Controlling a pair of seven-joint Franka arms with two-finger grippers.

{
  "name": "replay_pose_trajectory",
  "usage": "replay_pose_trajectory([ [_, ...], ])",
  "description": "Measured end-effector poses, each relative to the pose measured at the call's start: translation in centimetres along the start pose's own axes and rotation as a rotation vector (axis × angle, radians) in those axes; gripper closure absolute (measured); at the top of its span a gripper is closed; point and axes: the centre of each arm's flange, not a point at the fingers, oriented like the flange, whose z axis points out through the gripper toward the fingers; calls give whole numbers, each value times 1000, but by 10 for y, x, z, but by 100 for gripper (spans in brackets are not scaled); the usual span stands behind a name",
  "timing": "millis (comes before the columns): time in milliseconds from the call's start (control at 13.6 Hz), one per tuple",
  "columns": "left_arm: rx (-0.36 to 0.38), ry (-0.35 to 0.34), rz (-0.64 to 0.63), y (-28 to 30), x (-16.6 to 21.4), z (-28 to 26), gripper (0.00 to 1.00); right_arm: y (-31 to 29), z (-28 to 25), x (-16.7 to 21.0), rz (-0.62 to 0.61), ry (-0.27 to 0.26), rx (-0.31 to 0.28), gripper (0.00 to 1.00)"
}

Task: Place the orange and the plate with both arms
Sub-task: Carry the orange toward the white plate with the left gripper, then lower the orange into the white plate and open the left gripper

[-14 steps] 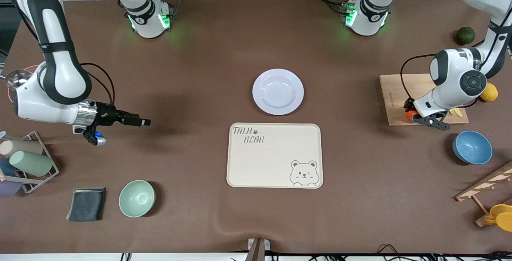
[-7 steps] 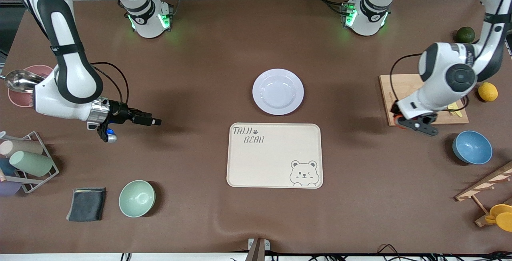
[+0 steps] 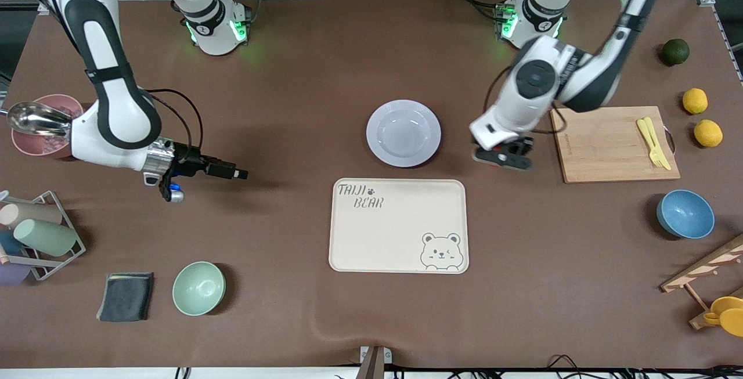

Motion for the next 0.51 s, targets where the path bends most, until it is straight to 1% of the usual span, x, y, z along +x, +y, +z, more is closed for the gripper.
replay_pose_trajectory([
  [73, -7, -7, -13, 33, -10, 2, 29, -4, 8, -4, -9, 2, -3, 0],
  [147, -12, -19, -22, 64, -21, 7, 29, -10, 19, -9, -14, 4, 7, 0],
  [293, -27, -43, -40, 114, -38, 16, 29, -23, 47, -26, -32, 0, 52, 0],
  [440, -47, -67, -61, 145, -45, 24, 29, -22, 64, -37, -57, -9, 76, 0],
  [513, -47, -75, -70, 154, -46, 30, 29, -19, 69, -42, -60, -11, 98, 0],
])
